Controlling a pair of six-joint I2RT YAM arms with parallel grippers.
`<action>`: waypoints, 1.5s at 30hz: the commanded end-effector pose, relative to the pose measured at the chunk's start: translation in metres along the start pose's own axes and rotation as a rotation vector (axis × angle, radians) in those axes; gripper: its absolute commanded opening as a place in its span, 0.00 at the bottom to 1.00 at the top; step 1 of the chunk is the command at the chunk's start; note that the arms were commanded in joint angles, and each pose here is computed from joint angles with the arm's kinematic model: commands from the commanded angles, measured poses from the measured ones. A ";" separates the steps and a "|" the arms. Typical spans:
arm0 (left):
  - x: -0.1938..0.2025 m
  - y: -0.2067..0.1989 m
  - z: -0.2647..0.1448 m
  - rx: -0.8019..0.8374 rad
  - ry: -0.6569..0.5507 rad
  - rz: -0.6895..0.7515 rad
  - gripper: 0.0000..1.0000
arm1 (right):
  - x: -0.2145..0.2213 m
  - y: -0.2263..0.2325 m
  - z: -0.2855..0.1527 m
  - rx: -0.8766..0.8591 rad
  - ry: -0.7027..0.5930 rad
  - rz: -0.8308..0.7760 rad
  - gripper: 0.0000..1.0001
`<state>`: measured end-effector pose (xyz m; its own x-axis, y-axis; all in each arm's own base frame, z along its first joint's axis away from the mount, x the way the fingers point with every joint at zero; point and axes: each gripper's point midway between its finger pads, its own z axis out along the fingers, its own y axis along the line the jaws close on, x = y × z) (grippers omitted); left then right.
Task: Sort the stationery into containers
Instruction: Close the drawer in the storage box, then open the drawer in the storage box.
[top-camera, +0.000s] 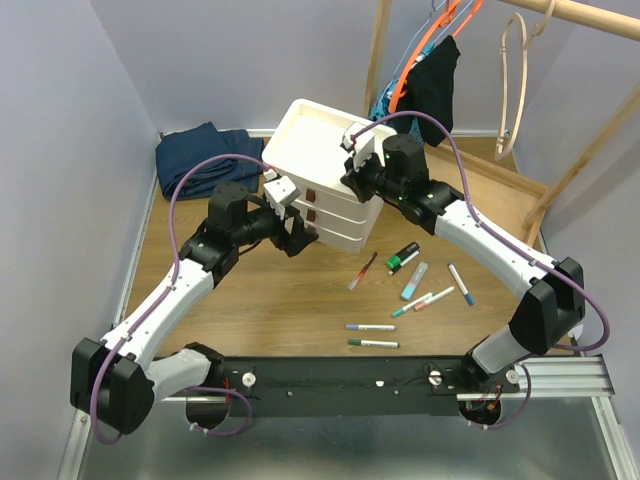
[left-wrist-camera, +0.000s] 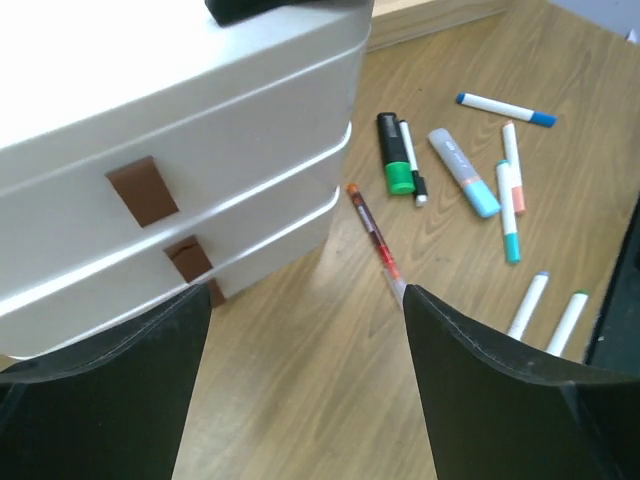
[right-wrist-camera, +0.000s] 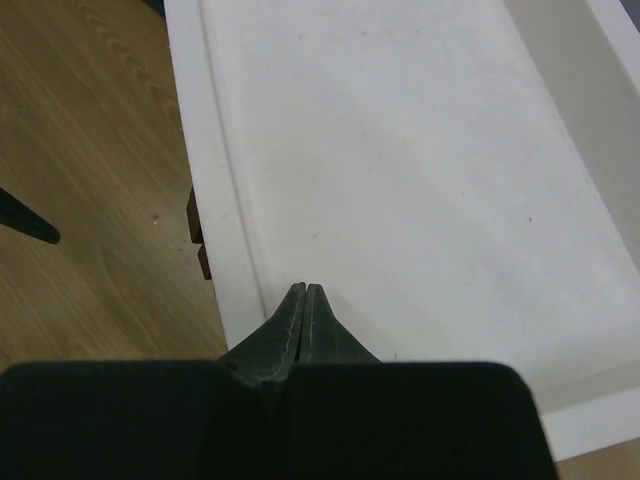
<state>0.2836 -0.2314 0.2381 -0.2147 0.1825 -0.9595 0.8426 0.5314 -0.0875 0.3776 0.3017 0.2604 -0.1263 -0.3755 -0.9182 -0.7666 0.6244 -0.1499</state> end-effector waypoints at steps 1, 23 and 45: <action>0.018 0.006 0.004 -0.016 -0.016 -0.193 0.83 | 0.088 0.035 -0.007 -0.104 0.297 0.058 0.01; 0.015 0.069 0.029 -0.334 -0.096 -0.026 0.61 | 0.092 0.028 -0.014 -0.056 0.284 0.043 0.01; -0.005 0.081 0.057 -0.380 -0.114 0.028 0.57 | 0.100 0.030 -0.018 -0.052 0.292 0.045 0.01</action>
<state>0.3701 -0.2297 0.1928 -0.1895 0.1579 -0.9691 0.6073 0.7944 0.0107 0.3737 0.2876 0.2606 -0.1052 -0.3719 -0.9223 -0.7304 0.6583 -0.1822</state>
